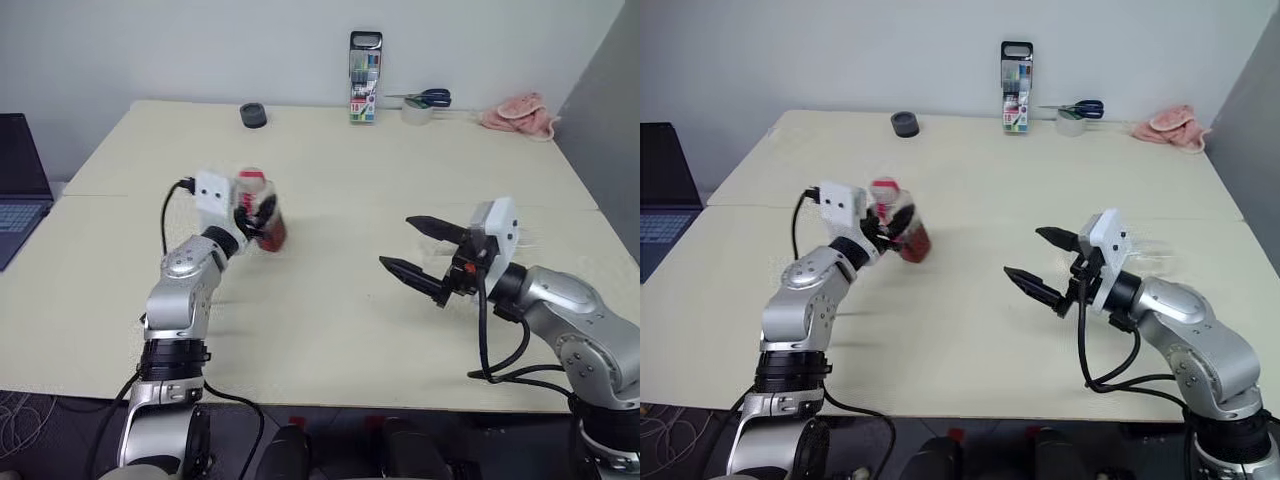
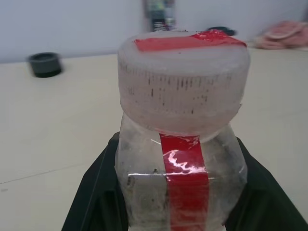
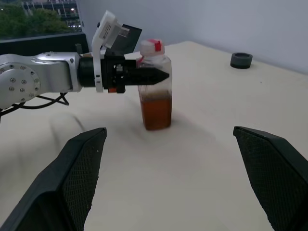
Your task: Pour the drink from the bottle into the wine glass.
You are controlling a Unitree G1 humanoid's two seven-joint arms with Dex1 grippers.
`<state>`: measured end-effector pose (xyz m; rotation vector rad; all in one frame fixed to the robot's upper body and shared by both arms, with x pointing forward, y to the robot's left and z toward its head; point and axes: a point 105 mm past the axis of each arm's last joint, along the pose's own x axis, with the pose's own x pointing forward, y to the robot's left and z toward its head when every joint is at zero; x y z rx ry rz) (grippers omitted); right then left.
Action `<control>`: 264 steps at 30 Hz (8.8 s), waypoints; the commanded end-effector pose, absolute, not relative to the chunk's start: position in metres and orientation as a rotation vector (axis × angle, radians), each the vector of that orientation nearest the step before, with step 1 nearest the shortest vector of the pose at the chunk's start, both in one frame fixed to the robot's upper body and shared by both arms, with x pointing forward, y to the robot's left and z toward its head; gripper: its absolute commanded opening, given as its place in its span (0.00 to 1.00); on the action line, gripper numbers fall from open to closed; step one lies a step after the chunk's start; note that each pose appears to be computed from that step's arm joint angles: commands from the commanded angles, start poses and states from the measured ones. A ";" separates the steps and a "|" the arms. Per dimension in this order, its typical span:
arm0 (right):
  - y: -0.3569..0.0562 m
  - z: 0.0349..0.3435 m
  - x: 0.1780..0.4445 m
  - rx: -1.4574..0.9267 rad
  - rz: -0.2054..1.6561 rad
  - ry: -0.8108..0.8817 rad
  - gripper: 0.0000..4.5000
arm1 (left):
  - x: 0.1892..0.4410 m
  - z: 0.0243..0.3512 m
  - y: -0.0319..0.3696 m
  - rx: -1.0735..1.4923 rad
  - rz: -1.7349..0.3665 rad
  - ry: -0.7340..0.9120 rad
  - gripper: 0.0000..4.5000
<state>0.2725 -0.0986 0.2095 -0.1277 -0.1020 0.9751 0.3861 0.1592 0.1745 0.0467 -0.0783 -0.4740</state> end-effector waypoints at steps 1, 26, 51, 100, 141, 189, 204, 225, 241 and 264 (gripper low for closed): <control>-0.094 0.231 0.267 -0.155 0.952 -0.168 1.00 | 0.366 0.199 0.118 0.086 -0.753 -0.160 0.42; -0.041 0.229 0.299 -0.173 0.817 -0.179 1.00 | 0.341 0.192 0.059 0.237 -1.309 -0.134 0.42; -0.061 0.241 0.303 -0.420 1.399 -0.140 0.41 | 0.325 0.197 0.065 0.331 -1.471 -0.124 0.42; -0.023 0.231 0.310 -0.157 0.715 -0.343 0.41 | 0.353 0.201 0.062 0.325 -1.329 -0.150 0.41; -0.026 0.236 0.300 -0.139 0.660 -0.349 0.95 | 0.360 0.196 0.053 0.343 -1.280 -0.152 0.40; -0.045 0.225 0.308 -0.287 1.274 -0.184 0.41 | 0.355 0.214 0.072 0.361 -1.372 -0.163 0.40; -0.041 0.247 0.299 -0.246 0.975 -0.344 1.00 | 0.349 0.211 0.071 0.264 -1.396 -0.147 0.40; -0.066 0.243 0.318 -0.255 0.798 -0.326 1.00 | 0.347 0.207 0.075 0.310 -1.449 -0.122 0.40; -0.051 0.246 0.280 -0.225 1.010 -0.293 1.00 | 0.351 0.211 0.079 0.303 -1.435 -0.127 0.40; -0.041 0.247 0.311 -0.284 0.865 -0.324 1.00 | 0.347 0.215 0.074 0.310 -1.453 -0.124 0.40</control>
